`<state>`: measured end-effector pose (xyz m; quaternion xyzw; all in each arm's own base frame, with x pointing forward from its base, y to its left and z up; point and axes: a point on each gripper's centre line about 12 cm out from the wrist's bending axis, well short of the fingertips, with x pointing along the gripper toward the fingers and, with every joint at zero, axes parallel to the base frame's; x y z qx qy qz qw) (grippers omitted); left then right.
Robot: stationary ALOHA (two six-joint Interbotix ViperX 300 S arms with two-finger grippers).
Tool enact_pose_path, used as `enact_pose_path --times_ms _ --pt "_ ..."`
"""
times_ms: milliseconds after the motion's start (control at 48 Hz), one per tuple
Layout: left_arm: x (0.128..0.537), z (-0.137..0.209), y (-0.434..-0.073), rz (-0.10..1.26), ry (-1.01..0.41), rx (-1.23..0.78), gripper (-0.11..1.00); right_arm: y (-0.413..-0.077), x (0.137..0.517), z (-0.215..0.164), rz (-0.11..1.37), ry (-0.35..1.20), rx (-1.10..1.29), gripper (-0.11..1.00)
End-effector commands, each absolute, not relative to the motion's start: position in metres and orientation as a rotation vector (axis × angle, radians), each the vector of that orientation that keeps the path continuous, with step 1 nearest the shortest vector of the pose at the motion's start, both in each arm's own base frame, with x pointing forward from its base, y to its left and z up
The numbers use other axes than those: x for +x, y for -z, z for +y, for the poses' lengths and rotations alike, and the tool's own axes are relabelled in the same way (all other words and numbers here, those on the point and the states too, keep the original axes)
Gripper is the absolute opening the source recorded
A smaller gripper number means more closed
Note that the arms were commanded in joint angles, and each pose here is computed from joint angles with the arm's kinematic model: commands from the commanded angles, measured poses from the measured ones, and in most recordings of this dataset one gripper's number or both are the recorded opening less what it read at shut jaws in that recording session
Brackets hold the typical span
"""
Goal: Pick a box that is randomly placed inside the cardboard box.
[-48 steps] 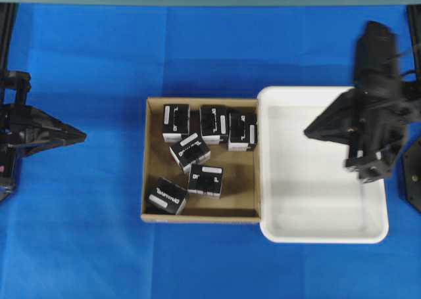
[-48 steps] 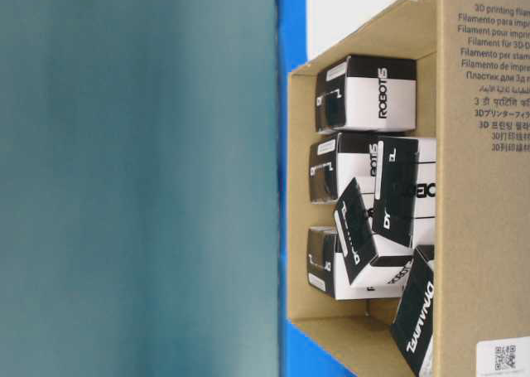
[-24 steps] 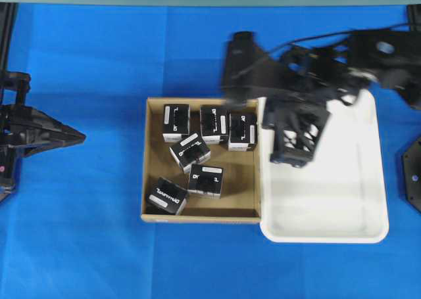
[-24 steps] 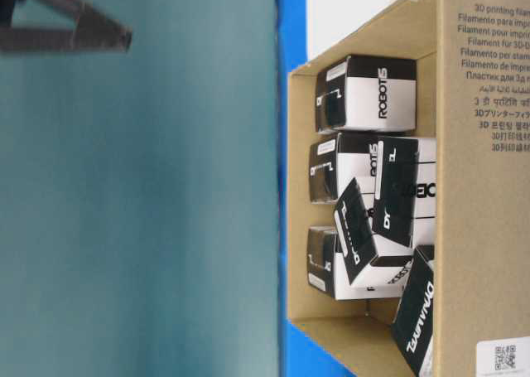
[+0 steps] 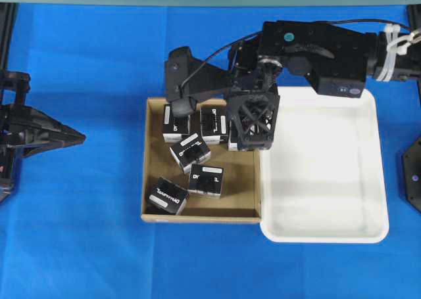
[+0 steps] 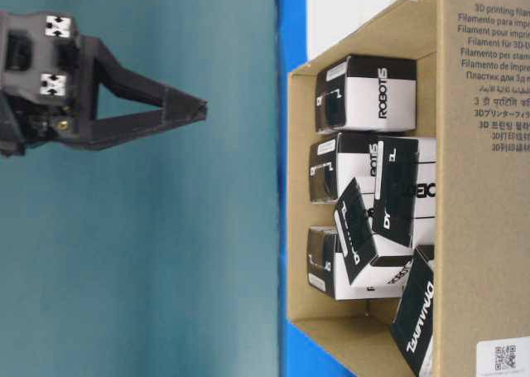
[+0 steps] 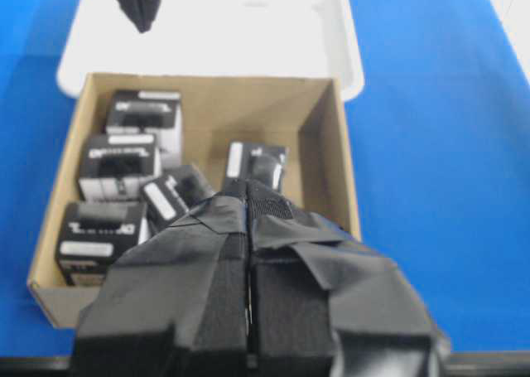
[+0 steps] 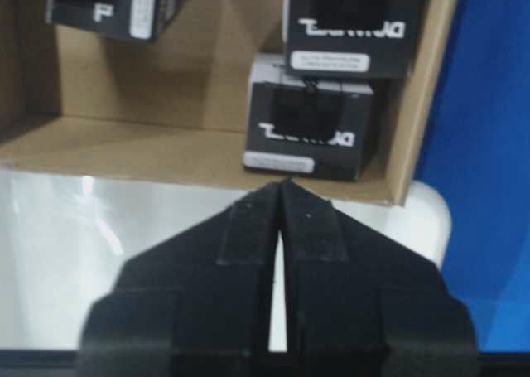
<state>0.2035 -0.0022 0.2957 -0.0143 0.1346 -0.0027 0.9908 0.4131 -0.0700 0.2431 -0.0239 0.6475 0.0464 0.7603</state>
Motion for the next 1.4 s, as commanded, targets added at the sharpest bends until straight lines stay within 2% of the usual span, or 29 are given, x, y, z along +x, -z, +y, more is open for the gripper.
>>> enact_pose_path --times_ms 0,104,271,333,375,667,1250,1375 --pt "0.206 -0.003 -0.306 0.246 0.009 -0.036 -0.07 -0.235 0.413 -0.076 1.4 -0.09 -0.045 0.13" --pt "0.207 -0.006 -0.305 0.249 0.023 -0.039 -0.07 -0.225 0.412 -0.078 1.384 -0.079 -0.044 0.3" --pt "0.208 -0.009 -0.304 0.259 0.036 -0.041 -0.07 -0.202 0.408 -0.076 1.373 -0.088 -0.063 0.8" --pt "0.209 -0.009 -0.303 0.263 0.035 -0.043 -0.07 -0.194 0.404 -0.075 1.38 -0.093 -0.067 0.93" --pt "0.209 -0.009 -0.303 0.263 0.036 -0.044 -0.07 -0.189 0.401 -0.075 1.385 -0.093 -0.066 0.98" --pt "0.212 -0.01 -0.303 0.265 0.037 -0.047 -0.07 -0.169 0.4 -0.081 1.326 -0.055 -0.063 0.98" --pt "0.214 -0.012 -0.303 0.268 0.046 -0.046 -0.07 -0.122 0.396 -0.083 1.375 -0.048 -0.006 0.98" --pt "0.214 -0.012 -0.304 0.267 0.046 -0.046 -0.07 -0.125 0.396 -0.08 1.367 -0.048 0.014 0.98"
